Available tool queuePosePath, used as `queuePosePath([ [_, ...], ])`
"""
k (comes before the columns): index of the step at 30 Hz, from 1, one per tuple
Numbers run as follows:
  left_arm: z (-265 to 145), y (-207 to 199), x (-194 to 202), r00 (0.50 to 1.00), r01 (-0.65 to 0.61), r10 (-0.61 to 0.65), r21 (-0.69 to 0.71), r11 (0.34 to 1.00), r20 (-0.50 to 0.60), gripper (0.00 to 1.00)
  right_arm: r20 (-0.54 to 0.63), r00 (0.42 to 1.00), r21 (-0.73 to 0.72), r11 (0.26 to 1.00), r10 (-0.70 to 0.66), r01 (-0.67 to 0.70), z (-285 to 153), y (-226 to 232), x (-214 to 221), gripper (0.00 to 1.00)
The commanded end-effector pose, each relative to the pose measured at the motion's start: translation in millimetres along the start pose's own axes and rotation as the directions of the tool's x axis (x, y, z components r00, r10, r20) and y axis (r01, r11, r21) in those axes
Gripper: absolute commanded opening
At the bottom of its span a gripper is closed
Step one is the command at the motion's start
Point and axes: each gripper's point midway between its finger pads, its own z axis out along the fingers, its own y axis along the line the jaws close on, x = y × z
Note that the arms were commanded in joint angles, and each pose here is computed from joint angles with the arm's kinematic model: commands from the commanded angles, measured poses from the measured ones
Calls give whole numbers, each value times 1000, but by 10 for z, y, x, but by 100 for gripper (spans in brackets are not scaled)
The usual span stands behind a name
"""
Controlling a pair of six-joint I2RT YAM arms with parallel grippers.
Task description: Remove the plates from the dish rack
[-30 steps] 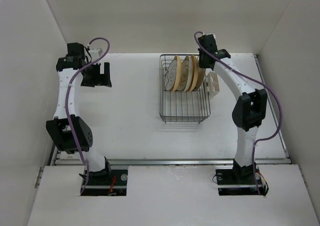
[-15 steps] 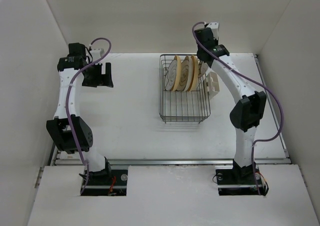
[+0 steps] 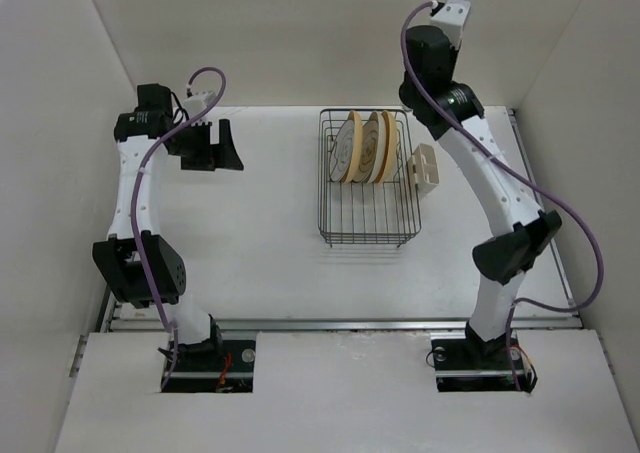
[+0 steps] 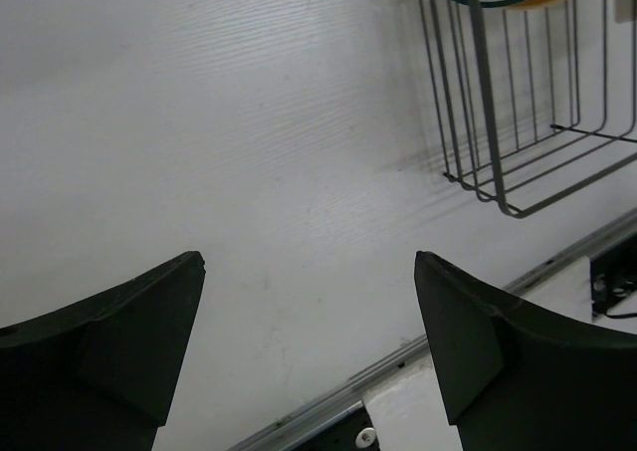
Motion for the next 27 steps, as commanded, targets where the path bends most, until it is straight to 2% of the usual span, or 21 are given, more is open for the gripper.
queuePosePath([
  [1,-105,-369,-150,998,-24,15,163,986,56,85,73,952,-373,893,297,-250,-737,334,-783,0],
  [2,-74,-366,-146,999,-18,9,174,985,49,85,44,945,-470,842,323,-266,-863,503,-789,0],
  [3,-70,-362,-184,998,-18,7,172,985,62,85,-16,951,-650,719,310,-246,-1088,845,-688,0],
  [5,-68,-366,-206,998,-3,-9,172,985,67,85,-105,951,-787,561,291,-259,-1323,1240,-476,0],
  [6,-49,-354,-204,998,-4,-8,172,985,69,85,-134,960,-880,417,244,-229,-1659,1464,-395,0],
  [8,-22,-324,-215,997,-1,-12,163,987,74,85,-176,975,-929,306,135,-210,-1843,1873,-3,0],
  [9,-28,-301,-204,997,10,-22,142,990,77,85,-197,978,-960,190,66,-206,-2066,2020,169,0],
  [10,2,-250,-233,996,11,-22,121,993,90,83,-226,974,-965,133,5,-225,-2126,2186,410,0],
  [12,59,-132,-178,996,43,-47,66,997,73,82,-251,966,-968,-10,-62,-252,-2389,2337,582,0],
  [13,61,-127,-201,996,37,-42,65,997,82,81,-254,962,-956,-127,-98,-265,-2618,2381,627,0],
  [17,250,5,-17,997,71,-72,49,996,18,74,-283,944,-917,-239,-171,-318,-2835,2590,964,0],
  [19,338,93,92,996,89,-88,48,995,-30,70,-306,934,-910,-233,-183,-344,-2820,2642,1064,0],
  [23,485,113,319,986,113,-100,94,989,-136,67,-321,922,-889,-268,-218,-373,-2853,2727,1281,0],
  [27,519,88,475,972,123,-91,136,983,-219,57,-333,907,-871,-285,-258,-401,-2881,2765,1434,0],
])
